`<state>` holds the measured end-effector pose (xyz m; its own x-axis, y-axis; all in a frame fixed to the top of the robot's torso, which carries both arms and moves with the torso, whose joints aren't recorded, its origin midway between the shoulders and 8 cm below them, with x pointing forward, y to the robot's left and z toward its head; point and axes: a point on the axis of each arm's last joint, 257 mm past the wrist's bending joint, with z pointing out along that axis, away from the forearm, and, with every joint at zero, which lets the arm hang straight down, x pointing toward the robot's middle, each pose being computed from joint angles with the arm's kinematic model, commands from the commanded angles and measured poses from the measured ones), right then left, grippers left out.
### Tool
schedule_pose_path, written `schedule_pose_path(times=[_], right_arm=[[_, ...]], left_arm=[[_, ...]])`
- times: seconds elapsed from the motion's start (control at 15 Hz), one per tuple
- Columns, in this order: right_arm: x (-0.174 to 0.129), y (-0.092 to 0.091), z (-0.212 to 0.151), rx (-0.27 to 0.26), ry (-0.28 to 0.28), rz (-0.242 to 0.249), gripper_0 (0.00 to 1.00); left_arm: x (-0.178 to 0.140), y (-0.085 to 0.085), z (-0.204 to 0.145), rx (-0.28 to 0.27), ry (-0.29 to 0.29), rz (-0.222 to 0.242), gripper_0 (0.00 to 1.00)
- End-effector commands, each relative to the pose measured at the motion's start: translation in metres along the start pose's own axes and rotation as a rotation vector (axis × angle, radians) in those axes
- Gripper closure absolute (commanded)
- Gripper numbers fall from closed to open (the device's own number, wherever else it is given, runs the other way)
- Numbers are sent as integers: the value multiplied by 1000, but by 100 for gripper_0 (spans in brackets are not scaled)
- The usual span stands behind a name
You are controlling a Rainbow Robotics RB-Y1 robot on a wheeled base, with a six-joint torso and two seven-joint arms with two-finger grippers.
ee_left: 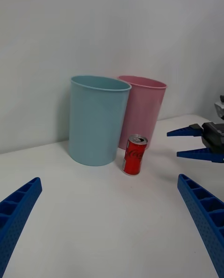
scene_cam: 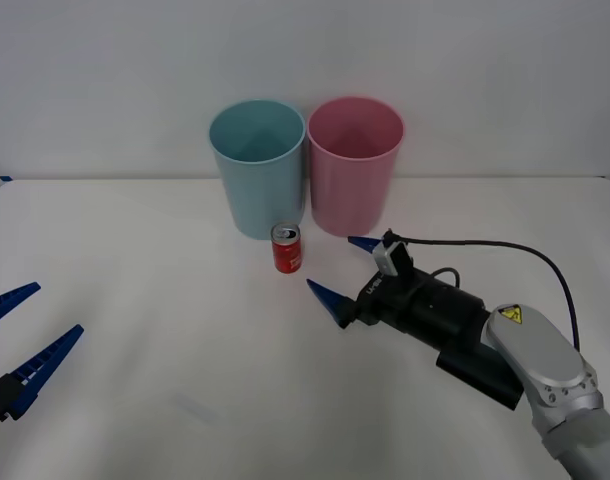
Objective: Grasp the object on the table and drop it into the matching bin: aluminum can to the light blue bin, PET bottle to the pink bin.
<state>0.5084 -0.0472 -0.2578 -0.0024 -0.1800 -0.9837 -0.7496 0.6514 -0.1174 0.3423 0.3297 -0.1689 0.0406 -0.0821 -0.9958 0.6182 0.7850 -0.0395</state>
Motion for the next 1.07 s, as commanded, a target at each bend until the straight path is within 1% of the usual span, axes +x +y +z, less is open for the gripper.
schedule_pose_path(times=[0.07,0.27,0.4,0.73,1.07], right_arm=[[9,-2,18,-16,37,16,0],[12,-6,36,-18,57,39,0],[12,-6,49,-16,71,38,0],[11,-1,79,-23,95,57,0],[13,7,91,-24,114,51,0]], left_arm=[[0,0,0,0,0,0,0],[0,0,0,0,0,0,0],[0,0,0,0,0,0,0],[0,0,0,0,0,0,0],[0,0,0,0,0,0,0]])
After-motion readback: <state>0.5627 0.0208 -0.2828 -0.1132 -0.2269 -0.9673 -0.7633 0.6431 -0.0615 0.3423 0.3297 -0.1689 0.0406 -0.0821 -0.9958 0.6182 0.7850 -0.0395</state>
